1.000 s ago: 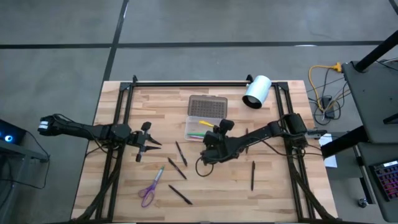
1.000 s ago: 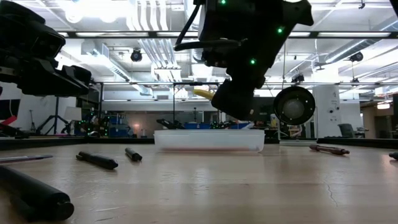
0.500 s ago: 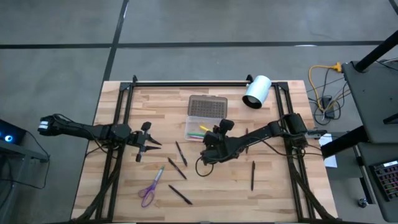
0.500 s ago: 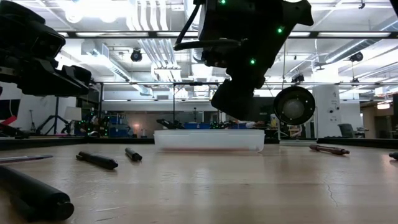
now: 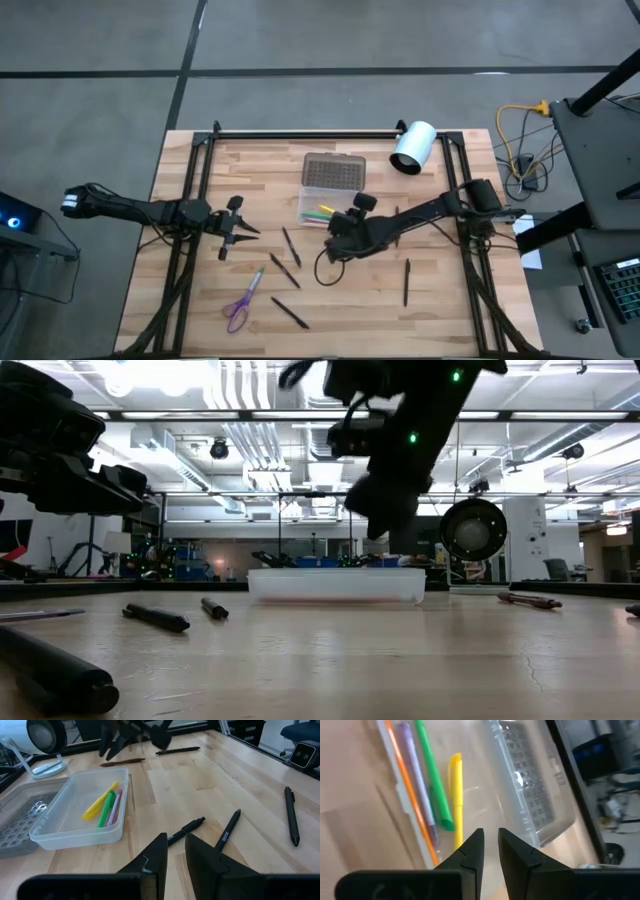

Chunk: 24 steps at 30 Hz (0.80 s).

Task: Pick & place school supplies into a supply box
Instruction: Put the brown pen into the black supply box

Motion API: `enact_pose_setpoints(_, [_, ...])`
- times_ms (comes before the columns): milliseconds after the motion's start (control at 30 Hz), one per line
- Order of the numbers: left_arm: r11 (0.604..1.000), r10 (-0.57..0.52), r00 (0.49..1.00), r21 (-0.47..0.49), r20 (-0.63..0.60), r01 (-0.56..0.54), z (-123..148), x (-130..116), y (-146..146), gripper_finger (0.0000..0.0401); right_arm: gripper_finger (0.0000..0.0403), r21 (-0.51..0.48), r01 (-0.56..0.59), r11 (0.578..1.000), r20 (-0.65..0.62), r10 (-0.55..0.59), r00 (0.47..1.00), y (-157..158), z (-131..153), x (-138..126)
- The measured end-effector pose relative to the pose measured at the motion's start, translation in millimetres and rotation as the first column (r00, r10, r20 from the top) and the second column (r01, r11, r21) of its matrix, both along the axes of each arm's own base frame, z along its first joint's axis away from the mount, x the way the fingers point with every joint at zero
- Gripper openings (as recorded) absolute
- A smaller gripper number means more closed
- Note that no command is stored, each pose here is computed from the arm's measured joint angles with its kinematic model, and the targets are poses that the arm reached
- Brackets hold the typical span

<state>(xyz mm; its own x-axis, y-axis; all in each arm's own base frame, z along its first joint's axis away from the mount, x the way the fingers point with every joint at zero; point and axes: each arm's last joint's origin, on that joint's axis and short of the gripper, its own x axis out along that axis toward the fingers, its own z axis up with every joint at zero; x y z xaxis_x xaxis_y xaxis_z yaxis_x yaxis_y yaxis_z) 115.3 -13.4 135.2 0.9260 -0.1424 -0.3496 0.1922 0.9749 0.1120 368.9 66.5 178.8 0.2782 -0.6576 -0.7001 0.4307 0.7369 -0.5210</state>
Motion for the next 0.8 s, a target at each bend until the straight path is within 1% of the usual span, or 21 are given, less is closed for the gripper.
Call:
enact_pose_setpoints(200, [1.000,0.000,1.000,0.000,0.000,0.000,0,0,0,0.0054,0.0047,0.097,-0.018,0.995,0.034,0.015,0.999,0,19,-6])
enact_pose_setpoints(267, [1.000,0.000,1.000,0.000,0.000,0.000,0,0,0,0.0054,0.0047,0.148,-0.029,0.989,0.029,0.025,0.999,1,22,-7])
enact_pose_setpoints(333, [1.000,0.000,1.000,0.000,0.000,0.000,0,0,0,0.0054,0.0047,0.229,-0.040,0.973,0.005,0.040,0.999,3,21,-8])
enact_pose_setpoints(400, [1.000,0.000,1.000,0.000,0.000,0.000,0,0,0,0.0054,0.0047,0.331,-0.050,0.942,-0.029,0.063,0.998,5,19,-10])
enact_pose_setpoints(467, [1.000,0.000,1.000,0.000,0.000,0.000,0,0,0,0.0054,0.0047,0.440,-0.062,0.896,-0.042,0.090,0.995,8,18,-9])
enact_pose_setpoints(567, [1.000,0.000,1.000,0.000,0.000,0.000,0,0,0,0.0054,0.0047,0.568,-0.065,0.821,-0.062,0.121,0.991,10,16,-10])
enact_pose_setpoints(633, [1.000,0.000,1.000,0.000,0.001,0.000,0,0,0,0.0054,0.0047,0.615,-0.058,0.786,-0.068,0.126,0.990,10,16,-10])
enact_pose_setpoints(667, [1.000,0.000,1.000,0.000,0.001,0.000,0,0,0,0.0054,0.0047,0.628,-0.047,0.777,-0.068,0.115,0.991,11,16,-10])
enact_pose_setpoints(733, [1.000,0.000,1.000,0.000,0.000,0.000,0,0,0,0.0054,0.0047,0.639,-0.002,0.770,-0.084,0.073,0.994,11,15,-12])
enact_pose_setpoints(800, [1.000,0.000,1.000,0.000,0.000,0.000,0,0,0,0.0054,0.0047,0.642,0.072,0.763,-0.114,0.003,0.993,8,15,-15])
